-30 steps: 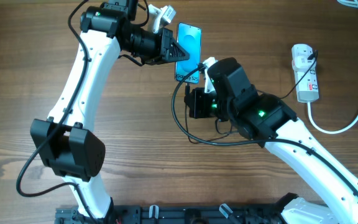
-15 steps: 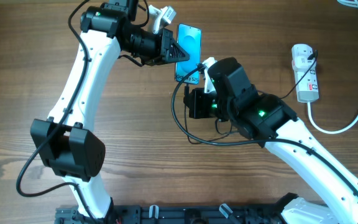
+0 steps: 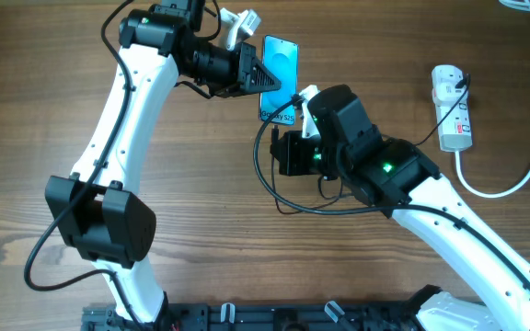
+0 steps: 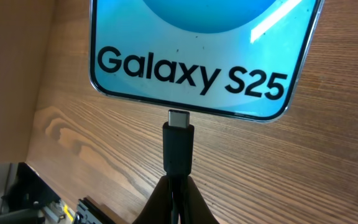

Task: Plug charger to phone and switch on socket
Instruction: 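Push the USB-C plug upward into the phone's charging port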

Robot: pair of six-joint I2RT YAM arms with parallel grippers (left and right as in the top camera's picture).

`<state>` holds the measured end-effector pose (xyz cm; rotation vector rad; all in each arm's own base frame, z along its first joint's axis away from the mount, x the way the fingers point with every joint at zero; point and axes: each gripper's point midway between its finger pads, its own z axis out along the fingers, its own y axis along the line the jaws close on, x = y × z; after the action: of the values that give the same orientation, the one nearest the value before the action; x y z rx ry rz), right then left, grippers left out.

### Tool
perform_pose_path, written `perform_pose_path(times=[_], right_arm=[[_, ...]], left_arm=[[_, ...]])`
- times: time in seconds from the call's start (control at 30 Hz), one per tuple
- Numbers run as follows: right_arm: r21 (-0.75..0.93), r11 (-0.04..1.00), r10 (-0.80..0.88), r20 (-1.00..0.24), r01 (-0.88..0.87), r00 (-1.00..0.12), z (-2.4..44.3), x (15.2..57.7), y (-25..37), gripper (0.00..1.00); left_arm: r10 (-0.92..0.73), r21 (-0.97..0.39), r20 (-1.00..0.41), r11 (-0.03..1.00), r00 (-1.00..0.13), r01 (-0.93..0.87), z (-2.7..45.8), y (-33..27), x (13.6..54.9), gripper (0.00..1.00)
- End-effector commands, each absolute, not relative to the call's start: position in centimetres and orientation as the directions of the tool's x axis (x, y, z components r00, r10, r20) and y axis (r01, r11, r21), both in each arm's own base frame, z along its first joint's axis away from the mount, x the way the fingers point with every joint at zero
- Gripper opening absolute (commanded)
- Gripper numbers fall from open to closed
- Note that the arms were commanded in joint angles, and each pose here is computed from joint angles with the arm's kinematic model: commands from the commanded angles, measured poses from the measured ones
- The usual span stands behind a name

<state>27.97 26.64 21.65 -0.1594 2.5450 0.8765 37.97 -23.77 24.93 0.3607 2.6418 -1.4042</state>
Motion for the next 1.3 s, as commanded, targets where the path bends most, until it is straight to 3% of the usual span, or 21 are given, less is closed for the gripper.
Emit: perform_pose_path(times=[0.0, 1.27], right_arm=[[0.577, 0.778, 0.045, -0.445, -0.249, -0.894, 22.4, 28.2, 26.8, 0.04], [0.605, 0.771, 0.115, -0.442, -0.201, -0.890, 23.0, 29.6, 26.0, 0.04]], left_arm=[[0.165, -0.809, -0.282, 0.489, -0.945, 0.326, 27.2, -24.0, 37.3, 0.04], [0.167, -0.815, -0.271, 0.484, -0.948, 0.318, 27.2, -24.0, 37.1, 0.04]])
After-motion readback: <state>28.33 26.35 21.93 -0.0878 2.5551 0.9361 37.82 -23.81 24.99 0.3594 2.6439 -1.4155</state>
